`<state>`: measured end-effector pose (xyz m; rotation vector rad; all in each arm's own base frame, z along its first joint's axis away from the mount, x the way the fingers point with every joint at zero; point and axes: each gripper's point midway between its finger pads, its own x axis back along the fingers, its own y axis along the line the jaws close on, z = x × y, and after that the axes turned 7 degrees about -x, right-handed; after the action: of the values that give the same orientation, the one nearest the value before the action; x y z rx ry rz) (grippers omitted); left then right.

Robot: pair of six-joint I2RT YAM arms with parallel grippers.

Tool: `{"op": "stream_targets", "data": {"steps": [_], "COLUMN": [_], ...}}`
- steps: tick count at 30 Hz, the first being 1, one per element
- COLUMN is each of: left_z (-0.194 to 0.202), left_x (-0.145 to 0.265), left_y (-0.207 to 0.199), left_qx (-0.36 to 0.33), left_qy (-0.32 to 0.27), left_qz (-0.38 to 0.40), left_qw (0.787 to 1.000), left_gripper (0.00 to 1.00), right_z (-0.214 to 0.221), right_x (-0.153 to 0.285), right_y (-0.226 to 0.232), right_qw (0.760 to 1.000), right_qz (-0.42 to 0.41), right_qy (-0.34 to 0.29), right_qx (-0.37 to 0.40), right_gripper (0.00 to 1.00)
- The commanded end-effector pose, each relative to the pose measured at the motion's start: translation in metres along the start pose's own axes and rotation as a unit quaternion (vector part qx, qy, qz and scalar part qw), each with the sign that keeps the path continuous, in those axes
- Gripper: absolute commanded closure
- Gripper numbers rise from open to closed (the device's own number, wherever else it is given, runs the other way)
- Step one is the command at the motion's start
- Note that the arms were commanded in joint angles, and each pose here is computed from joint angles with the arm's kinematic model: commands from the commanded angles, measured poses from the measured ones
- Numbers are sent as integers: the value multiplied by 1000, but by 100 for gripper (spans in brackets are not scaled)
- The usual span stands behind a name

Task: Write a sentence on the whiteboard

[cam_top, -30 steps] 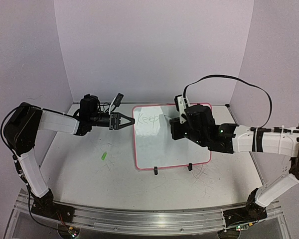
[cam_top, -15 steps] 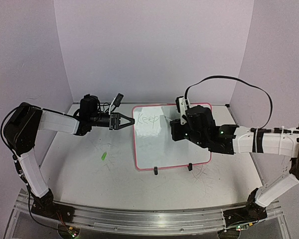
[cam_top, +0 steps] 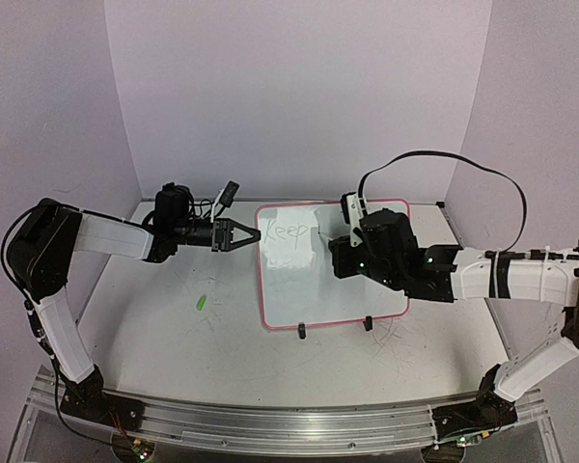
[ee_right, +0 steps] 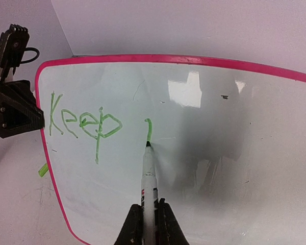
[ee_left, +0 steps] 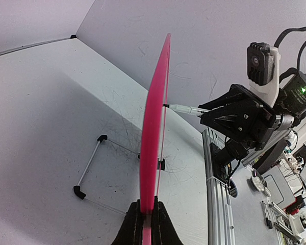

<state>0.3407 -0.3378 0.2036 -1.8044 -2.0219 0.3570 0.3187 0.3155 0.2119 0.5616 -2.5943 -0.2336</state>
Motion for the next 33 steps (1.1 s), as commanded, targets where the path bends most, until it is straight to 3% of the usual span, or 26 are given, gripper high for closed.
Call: {"op": "stream_targets", "data": {"steps": [1, 13, 33], "left_z": [-20, -20, -20], "left_x": [3, 3, 3], "left_y": [-14, -15, -15], "left_qx": [-36, -37, -38], "left_qy": [-12, -12, -11], "left_qz": [15, 15, 15], "left_qw": [999, 999, 999], "left_gripper": [100, 100, 100], "right_z": [-5, 7, -29], "right_x": [1, 2, -3], "right_y": [-1, -2, -3], "right_qw": [1000, 1000, 999], "right_qz": [3, -4, 30], "right_qy": [-4, 10, -40], "right_qx": [-4, -13, -6], "right_gripper": [100, 100, 100]}}
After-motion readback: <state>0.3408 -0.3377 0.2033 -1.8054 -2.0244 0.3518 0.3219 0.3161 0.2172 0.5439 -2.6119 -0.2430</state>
